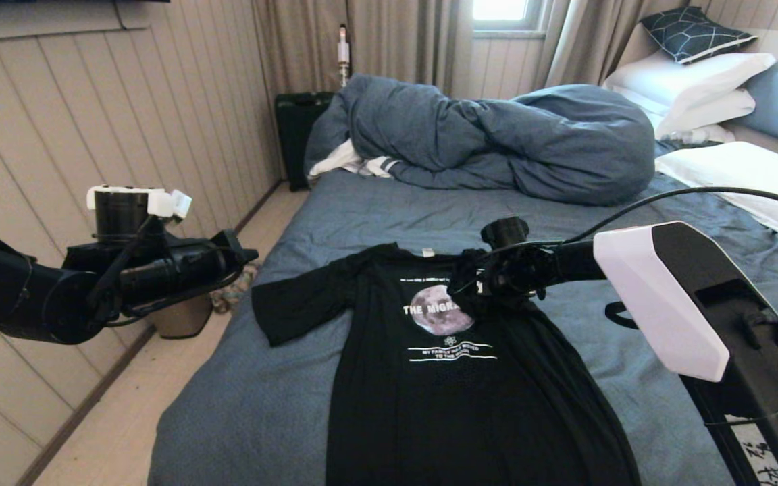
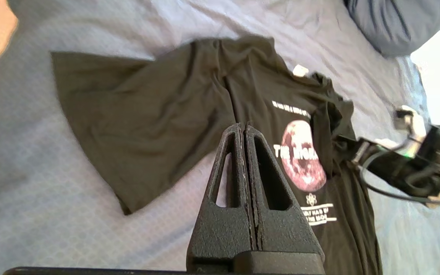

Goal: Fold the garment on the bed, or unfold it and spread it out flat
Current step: Fold the black T-shirt

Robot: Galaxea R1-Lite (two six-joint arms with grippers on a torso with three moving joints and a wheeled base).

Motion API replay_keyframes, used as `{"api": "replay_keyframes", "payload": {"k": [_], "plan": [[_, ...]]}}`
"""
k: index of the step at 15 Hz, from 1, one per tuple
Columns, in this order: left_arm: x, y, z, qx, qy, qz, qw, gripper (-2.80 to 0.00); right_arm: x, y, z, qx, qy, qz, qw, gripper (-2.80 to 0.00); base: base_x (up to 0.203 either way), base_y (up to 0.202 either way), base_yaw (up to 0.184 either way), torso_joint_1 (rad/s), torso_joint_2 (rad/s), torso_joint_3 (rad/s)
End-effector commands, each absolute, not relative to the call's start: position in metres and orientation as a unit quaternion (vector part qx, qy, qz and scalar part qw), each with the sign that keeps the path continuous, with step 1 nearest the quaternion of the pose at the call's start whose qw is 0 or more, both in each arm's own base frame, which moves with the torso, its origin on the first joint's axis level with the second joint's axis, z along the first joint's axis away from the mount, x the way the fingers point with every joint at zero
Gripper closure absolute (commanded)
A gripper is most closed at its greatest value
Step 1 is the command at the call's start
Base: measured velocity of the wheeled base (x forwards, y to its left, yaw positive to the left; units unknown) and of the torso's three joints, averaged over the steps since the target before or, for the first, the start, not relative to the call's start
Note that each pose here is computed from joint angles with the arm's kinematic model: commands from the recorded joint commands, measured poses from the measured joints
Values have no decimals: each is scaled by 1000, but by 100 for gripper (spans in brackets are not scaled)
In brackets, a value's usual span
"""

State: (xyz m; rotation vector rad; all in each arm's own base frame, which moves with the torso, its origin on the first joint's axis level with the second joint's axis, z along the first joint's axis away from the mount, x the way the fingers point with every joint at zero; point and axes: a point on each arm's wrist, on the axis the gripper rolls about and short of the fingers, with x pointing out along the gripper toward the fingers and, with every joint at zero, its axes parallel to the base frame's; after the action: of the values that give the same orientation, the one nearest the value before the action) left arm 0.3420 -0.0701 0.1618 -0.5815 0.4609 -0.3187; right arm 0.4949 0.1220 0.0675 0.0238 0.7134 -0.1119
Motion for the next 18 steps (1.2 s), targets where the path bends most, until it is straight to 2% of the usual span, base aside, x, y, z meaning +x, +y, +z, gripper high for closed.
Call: {"api": "replay_keyframes", "payload": {"k": [1,5,9,18], "plan": [[343,-71,160,-284,226,-155,919,0,495,123,56,8,362,-56,930,0,0,0,0,0,0,0],[344,-73,158,-282,226,-148,921,0,478,122,63,-9,400,-58,915,0,0,0,0,0,0,0],[341,-77,157,-281,230,-155,919,0,458,127,50,-26,442,-55,895,0,0,0,0,0,0,0],[343,-78,154,-281,233,-153,918,0,474,129,94,31,320,-50,946,0,0,0,0,0,0,0]]}}
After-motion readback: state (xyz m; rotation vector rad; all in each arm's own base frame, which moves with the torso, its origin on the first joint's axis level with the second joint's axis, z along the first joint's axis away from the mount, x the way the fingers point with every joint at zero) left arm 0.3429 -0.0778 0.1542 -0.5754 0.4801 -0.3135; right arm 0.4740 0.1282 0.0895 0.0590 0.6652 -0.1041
